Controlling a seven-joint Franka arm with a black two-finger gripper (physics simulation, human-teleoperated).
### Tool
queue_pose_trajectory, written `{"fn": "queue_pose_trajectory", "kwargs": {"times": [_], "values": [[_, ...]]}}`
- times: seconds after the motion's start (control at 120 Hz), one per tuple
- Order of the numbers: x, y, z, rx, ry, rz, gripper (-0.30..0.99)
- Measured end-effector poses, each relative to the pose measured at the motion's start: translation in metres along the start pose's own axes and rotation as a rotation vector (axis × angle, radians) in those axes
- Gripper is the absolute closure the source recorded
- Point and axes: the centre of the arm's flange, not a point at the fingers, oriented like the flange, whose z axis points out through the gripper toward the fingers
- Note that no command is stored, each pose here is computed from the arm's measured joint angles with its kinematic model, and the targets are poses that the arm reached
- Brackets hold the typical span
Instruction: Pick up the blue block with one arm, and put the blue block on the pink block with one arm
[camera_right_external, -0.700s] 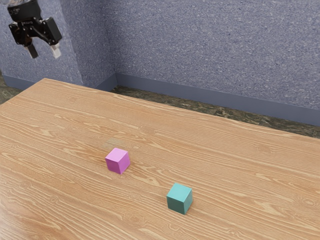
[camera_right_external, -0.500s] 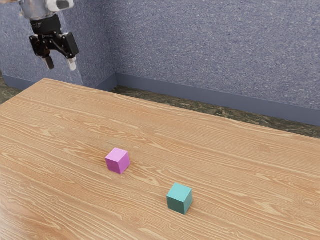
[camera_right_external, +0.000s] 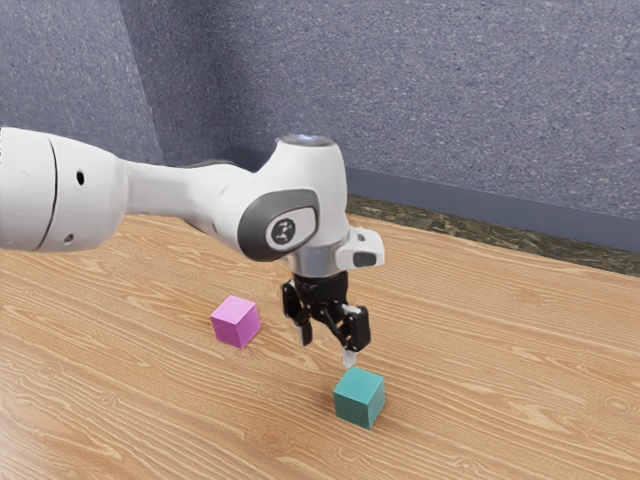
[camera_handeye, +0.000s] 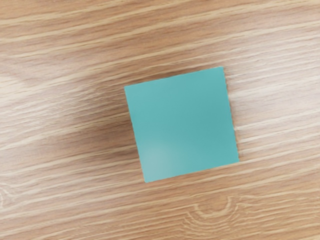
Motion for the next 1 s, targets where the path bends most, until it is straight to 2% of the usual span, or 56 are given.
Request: {"fn": "queue_pose_trajectory", "kwargs": {"times": [0.108,0.225,0.55,0.825,1.0], "values": [[-0.003,0.023,0.008,-0.007,0.03,-0.009,0.05],[0.0,0.033,0.024,-0.003,0.035,-0.039,0.05],[0.016,0.029,0.063,0.01,0.039,-0.144,0.06],[0.029,0.026,0.077,0.027,0.097,-0.167,0.06],[0.029,0.032,0.084,0.032,0.11,-0.159,0.07]]}}
